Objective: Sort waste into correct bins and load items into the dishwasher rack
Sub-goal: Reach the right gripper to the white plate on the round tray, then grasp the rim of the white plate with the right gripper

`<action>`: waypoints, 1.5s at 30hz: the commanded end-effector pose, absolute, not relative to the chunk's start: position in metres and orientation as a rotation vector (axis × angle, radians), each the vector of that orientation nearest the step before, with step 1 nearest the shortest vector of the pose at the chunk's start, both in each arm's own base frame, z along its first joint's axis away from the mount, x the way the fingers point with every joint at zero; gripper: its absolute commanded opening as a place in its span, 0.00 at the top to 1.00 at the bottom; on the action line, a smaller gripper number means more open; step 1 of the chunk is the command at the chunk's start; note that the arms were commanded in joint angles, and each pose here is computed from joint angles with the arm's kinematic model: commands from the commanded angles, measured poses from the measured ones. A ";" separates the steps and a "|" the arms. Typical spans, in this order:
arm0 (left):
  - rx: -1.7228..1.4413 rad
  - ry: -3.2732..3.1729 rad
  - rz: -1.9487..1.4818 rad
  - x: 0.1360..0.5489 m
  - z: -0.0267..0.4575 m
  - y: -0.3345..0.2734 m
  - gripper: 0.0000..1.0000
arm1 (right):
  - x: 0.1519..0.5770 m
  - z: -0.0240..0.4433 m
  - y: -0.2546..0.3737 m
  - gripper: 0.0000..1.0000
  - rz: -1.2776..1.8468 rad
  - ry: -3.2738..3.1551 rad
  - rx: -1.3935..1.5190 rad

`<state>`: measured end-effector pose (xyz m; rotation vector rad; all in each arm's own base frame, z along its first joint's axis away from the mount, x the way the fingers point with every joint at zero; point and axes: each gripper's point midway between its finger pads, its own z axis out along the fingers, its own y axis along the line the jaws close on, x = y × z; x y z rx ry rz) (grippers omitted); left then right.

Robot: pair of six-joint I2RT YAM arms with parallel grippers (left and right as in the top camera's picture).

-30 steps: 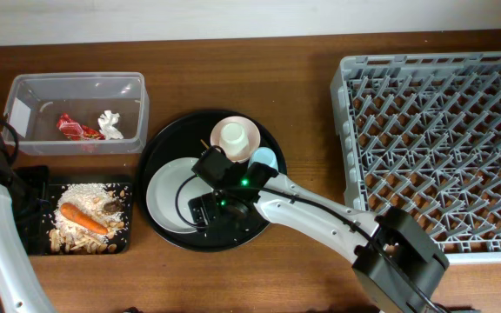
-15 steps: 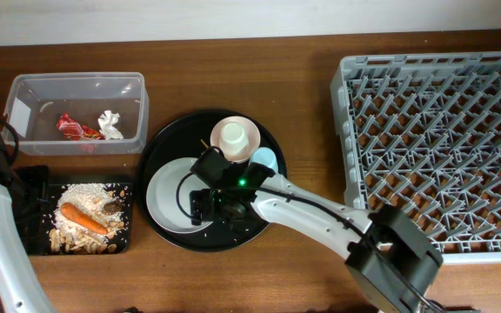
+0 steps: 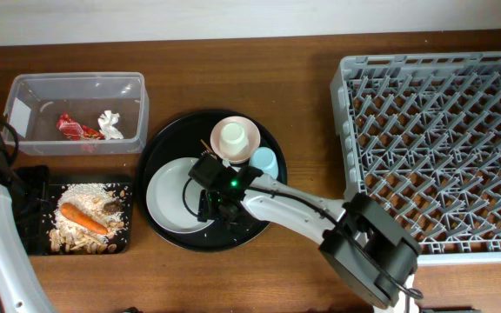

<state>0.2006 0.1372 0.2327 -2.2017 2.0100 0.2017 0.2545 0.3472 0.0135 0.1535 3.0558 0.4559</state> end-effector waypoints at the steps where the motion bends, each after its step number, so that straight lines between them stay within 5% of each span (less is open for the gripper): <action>1: -2.220 1.984 0.203 0.198 0.233 0.138 0.01 | 0.256 0.003 0.349 0.31 0.422 3.059 0.184; 5: -2.220 1.984 0.203 0.198 0.233 0.138 0.01 | 0.257 -0.001 0.350 0.32 0.422 3.058 0.184; 11: -2.219 1.985 0.203 0.198 0.233 0.138 0.01 | 0.258 -0.002 0.349 0.51 0.410 3.053 0.186; 31: -2.219 1.984 0.203 0.199 0.233 0.138 0.01 | 0.261 0.012 0.331 0.91 0.236 3.057 0.206; 34: -2.218 1.982 0.201 0.199 0.233 0.138 0.01 | 0.261 0.012 0.330 0.92 0.234 3.058 0.206; 37: -2.218 1.982 0.202 0.199 0.233 0.138 0.01 | 0.261 0.012 0.330 0.81 0.231 3.060 0.205; 45: -2.218 1.982 0.201 0.199 0.233 0.138 0.01 | 0.260 0.012 0.328 0.81 0.213 3.060 0.206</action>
